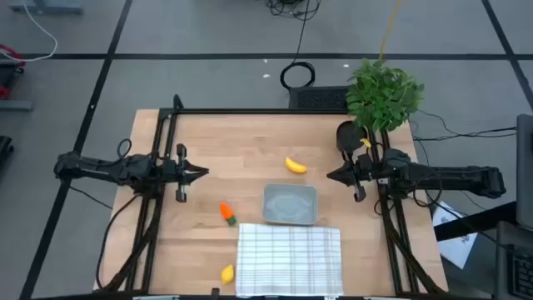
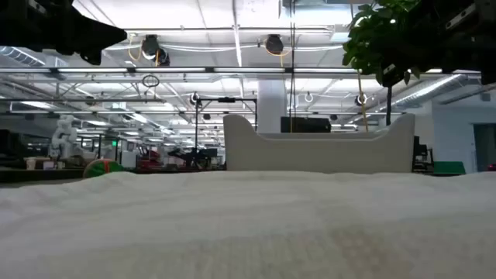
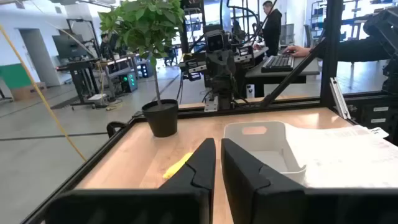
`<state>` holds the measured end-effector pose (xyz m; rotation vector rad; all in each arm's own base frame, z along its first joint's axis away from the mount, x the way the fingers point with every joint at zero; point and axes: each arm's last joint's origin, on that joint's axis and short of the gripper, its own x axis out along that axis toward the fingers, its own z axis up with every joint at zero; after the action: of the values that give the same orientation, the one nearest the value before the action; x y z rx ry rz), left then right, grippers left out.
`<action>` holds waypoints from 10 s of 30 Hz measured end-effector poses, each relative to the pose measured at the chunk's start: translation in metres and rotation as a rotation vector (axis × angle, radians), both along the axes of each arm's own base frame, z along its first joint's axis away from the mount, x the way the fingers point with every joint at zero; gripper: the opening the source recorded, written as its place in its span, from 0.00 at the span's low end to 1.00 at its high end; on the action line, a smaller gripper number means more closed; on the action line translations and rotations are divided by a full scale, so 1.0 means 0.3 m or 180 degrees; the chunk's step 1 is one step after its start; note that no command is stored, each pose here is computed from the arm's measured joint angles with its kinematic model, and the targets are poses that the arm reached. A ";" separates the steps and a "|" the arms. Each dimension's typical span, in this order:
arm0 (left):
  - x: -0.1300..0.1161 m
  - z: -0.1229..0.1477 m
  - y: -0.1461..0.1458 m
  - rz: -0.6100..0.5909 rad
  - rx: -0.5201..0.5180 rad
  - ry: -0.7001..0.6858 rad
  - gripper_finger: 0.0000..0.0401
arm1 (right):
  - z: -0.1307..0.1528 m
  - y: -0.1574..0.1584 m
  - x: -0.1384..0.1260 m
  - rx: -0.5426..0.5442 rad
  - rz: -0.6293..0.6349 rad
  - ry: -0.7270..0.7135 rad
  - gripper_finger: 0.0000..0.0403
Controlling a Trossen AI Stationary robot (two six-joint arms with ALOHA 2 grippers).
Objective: Pick and placing Produce into tupperware
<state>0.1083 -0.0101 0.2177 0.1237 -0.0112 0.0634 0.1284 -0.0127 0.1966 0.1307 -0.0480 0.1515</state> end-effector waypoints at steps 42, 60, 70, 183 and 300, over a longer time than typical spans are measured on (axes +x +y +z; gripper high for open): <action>0.000 0.000 0.000 0.0001 0.0000 0.0001 0.08 | 0.000 0.000 0.000 -0.0001 -0.0001 0.0001 0.00; 0.000 0.000 0.000 0.0000 0.0000 0.0001 0.08 | 0.000 0.000 0.000 0.0000 -0.0002 0.0001 0.00; 0.000 0.000 0.000 0.0001 0.0000 0.0001 0.08 | 0.000 0.000 0.000 -0.0001 -0.0002 0.0000 0.00; 0.000 0.000 0.000 0.0000 0.0000 0.0001 0.08 | 0.000 0.000 0.000 -0.0001 -0.0001 0.0001 0.00; 0.014 0.037 -0.002 0.0008 0.0071 -0.0335 0.08 | -0.003 0.000 0.001 -0.0201 -0.0011 -0.0005 0.00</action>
<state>0.1125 -0.0107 0.2287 0.1425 -0.1167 0.0723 0.1286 -0.0127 0.1957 0.0673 -0.0450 0.1495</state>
